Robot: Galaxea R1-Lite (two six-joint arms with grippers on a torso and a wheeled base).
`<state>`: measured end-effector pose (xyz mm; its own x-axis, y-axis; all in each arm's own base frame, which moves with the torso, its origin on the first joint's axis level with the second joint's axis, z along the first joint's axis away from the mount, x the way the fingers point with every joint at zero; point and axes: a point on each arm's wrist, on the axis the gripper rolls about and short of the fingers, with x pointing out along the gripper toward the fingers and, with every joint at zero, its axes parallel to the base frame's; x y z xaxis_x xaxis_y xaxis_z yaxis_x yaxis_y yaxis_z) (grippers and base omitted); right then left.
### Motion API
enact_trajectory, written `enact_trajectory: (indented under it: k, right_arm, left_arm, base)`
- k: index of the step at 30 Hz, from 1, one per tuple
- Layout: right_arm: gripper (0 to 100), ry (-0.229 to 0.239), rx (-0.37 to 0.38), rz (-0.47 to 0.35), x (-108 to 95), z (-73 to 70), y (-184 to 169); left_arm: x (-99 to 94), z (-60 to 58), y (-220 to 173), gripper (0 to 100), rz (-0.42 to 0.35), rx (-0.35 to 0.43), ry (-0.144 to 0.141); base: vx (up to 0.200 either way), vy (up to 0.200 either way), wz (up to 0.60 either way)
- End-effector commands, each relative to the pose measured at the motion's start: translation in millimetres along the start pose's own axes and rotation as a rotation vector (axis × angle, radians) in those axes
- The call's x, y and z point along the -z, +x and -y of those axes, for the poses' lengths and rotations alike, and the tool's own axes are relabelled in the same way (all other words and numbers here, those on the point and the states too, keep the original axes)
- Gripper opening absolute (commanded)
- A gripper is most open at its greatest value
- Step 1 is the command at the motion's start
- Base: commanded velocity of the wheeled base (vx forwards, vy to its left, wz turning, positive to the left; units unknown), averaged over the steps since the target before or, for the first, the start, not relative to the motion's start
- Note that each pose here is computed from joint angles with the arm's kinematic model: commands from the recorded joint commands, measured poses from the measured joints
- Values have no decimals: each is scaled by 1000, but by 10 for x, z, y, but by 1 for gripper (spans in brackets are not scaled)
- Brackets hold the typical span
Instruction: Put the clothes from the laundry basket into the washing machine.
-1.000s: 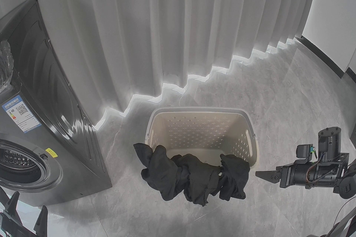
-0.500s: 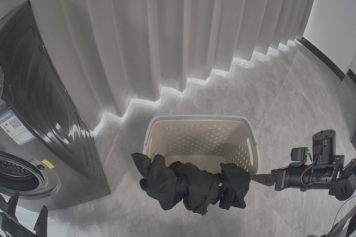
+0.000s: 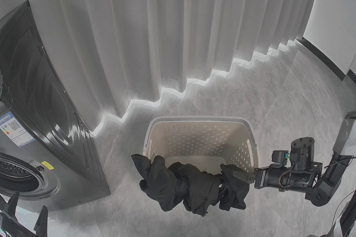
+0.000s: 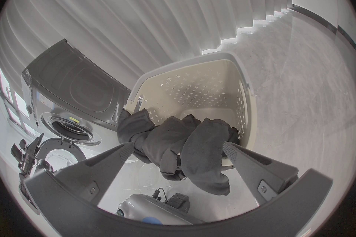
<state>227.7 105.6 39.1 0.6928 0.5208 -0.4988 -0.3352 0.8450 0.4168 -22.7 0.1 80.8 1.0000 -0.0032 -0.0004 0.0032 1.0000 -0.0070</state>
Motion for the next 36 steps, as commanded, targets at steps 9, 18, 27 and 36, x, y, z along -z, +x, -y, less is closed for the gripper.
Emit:
enact_trajectory:
  k: [9, 18, 27, 36]
  right_arm:
    - [100, 9, 55, -34, 236, 142, 256]
    - [100, 5, 50, -27, 245, 141, 291]
    - [100, -6, 38, -16, 342, 176, 399]
    - [0, -11, 36, -11, 355, 184, 411]
  left_arm:
    - [48, 0, 0, 100, -1, 1, 1]
    - [52, 0, 2, 100, -3, 1, 1]
    - [48, 0, 0, 100, -1, 1, 1]
    - [48, 0, 0, 100, -1, 1, 1]
  base:
    - [0, 0, 0]
    - [0, 0, 0]
    - [0, 0, 0]
    - [0, 0, 0]
